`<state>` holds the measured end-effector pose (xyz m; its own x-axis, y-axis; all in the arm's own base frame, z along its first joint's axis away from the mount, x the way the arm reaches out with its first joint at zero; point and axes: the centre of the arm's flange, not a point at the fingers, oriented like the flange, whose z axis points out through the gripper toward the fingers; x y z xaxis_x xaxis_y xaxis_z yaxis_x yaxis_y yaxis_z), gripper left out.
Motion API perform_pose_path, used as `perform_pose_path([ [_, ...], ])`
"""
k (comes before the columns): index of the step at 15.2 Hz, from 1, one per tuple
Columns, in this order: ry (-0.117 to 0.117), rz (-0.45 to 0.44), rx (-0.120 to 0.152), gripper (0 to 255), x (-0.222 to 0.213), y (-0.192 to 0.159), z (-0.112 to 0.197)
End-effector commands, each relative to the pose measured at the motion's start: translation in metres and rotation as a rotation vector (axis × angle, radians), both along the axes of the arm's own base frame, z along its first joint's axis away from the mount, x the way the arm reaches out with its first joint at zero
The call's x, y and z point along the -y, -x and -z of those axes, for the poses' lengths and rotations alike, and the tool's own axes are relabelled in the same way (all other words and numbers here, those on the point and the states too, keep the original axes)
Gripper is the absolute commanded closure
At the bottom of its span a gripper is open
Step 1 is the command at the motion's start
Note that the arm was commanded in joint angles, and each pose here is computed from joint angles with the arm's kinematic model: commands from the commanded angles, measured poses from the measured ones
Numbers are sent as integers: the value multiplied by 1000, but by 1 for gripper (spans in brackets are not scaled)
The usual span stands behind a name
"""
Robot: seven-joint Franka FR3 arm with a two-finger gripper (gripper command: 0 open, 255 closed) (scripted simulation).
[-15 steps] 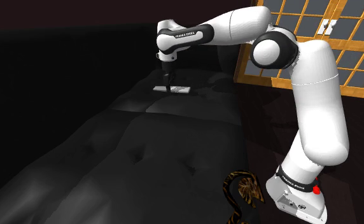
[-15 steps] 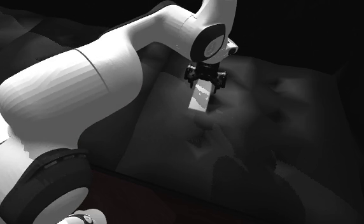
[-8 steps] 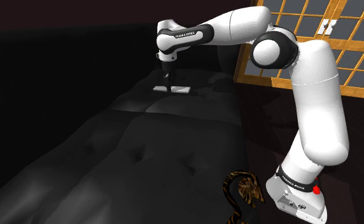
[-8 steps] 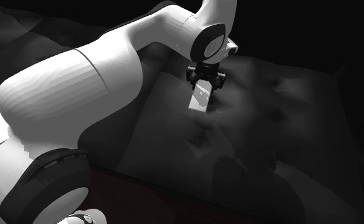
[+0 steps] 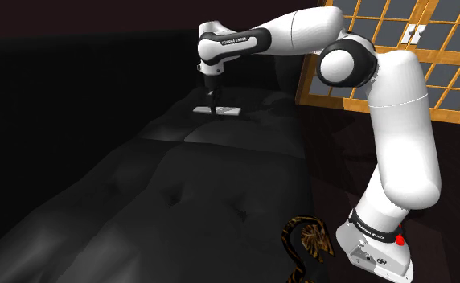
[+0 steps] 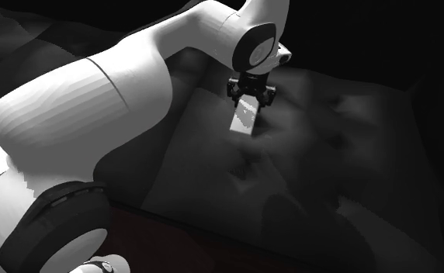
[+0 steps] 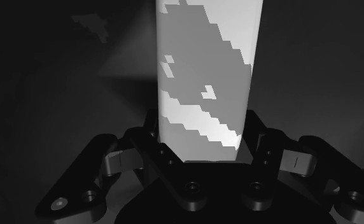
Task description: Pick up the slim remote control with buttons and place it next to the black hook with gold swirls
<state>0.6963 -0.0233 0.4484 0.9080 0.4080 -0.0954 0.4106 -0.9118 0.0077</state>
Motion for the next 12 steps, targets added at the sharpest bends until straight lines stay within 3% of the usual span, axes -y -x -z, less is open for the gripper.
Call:
perform_pose_path([
  [1,0,0,0,255,1,0,-10],
  [12,0,0,0,255,1,0,-68],
])
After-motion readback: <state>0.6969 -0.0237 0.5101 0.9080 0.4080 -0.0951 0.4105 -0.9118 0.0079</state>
